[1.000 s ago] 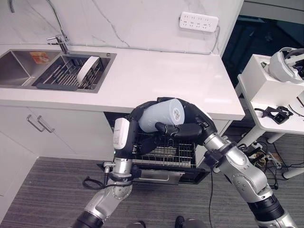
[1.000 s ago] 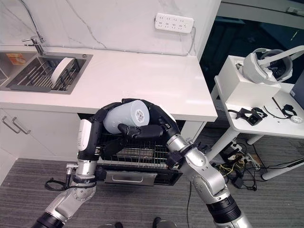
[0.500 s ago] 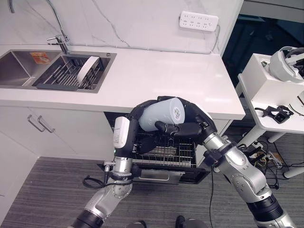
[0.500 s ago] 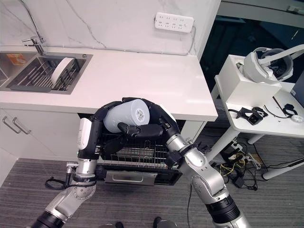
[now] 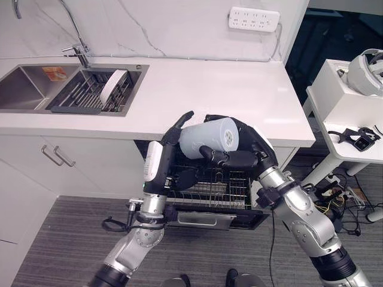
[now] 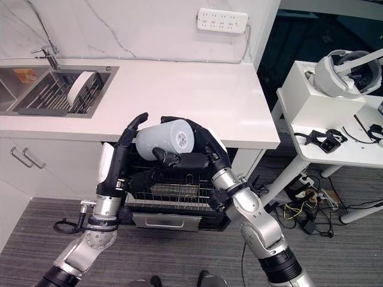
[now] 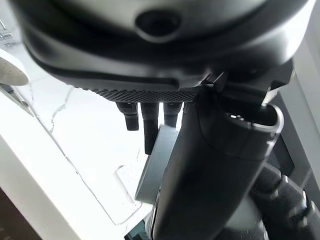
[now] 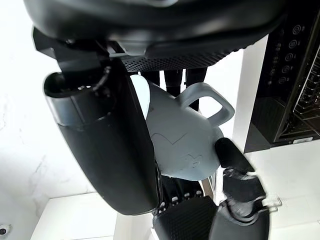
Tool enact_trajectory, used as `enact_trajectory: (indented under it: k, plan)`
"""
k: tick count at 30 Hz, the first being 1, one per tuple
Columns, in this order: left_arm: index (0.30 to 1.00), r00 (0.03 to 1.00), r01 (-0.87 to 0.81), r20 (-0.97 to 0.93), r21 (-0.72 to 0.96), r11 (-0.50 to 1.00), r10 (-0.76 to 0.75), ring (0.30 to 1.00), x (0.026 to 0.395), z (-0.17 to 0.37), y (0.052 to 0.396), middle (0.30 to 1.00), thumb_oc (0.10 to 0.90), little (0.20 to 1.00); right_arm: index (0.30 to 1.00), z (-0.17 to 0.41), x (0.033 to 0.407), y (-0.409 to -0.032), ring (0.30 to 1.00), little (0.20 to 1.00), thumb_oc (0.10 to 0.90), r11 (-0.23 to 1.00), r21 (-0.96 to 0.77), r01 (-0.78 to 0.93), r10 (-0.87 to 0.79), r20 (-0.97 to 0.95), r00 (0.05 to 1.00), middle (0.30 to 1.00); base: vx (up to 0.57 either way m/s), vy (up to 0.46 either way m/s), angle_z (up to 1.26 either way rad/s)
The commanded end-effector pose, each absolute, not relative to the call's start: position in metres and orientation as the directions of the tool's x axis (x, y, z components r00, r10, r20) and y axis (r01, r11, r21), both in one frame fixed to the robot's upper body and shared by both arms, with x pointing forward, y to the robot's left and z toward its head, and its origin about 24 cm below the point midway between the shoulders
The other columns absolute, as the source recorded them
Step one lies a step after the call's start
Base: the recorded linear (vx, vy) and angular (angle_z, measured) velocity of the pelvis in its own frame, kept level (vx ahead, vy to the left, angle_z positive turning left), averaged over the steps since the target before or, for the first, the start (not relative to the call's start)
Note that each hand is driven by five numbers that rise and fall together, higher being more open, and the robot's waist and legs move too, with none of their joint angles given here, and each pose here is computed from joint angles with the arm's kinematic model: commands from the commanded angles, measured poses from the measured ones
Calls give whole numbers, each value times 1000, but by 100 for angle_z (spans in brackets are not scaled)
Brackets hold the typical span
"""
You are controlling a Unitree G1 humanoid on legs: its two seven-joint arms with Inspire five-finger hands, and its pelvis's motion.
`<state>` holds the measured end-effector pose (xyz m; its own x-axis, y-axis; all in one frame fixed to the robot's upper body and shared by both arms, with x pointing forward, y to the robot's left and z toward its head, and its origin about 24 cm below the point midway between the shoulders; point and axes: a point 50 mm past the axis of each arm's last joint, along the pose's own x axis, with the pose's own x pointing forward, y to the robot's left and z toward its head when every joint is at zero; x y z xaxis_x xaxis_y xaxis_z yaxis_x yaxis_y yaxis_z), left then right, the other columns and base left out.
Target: Place the dishes in the dishwasher.
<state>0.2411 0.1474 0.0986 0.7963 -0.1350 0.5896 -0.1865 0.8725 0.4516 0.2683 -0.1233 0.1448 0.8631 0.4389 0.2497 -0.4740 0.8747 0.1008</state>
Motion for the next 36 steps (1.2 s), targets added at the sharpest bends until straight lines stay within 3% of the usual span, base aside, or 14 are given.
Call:
enact_trajectory:
  k: [1, 6, 16, 21, 28, 36]
  plan:
    - [900, 585, -218, 802, 297, 930, -119, 900, 232, 153, 152, 900, 800, 900, 300, 192, 263, -134, 300, 300, 400, 892, 84, -444, 341, 518, 784, 300, 0, 0, 0]
    - [900, 556, -308, 827, 296, 904, -82, 900, 226, 156, 169, 900, 800, 900, 300, 186, 263, -150, 300, 300, 400, 918, 99, -385, 286, 508, 812, 300, 0, 0, 0]
    - [900, 597, -428, 802, 313, 848, 5, 900, 224, 152, 201, 900, 800, 900, 300, 163, 259, -170, 300, 300, 400, 947, 96, -306, 238, 429, 871, 300, 0, 0, 0]
    - [900, 697, -302, 708, 431, 850, -112, 900, 227, 150, 204, 900, 800, 900, 300, 144, 260, -175, 300, 300, 400, 957, 39, -288, 259, 330, 908, 300, 0, 0, 0]
    - [900, 766, -204, 631, 420, 884, -123, 900, 224, 153, 216, 900, 800, 900, 300, 132, 256, -183, 300, 300, 400, 960, -14, -279, 273, 261, 926, 300, 14, -4, 2]
    - [900, 818, 156, 416, 506, 848, -398, 900, 239, 160, 203, 900, 800, 900, 300, 153, 266, -196, 300, 300, 400, 955, -227, -191, 256, 302, 918, 300, -149, -3, 4]
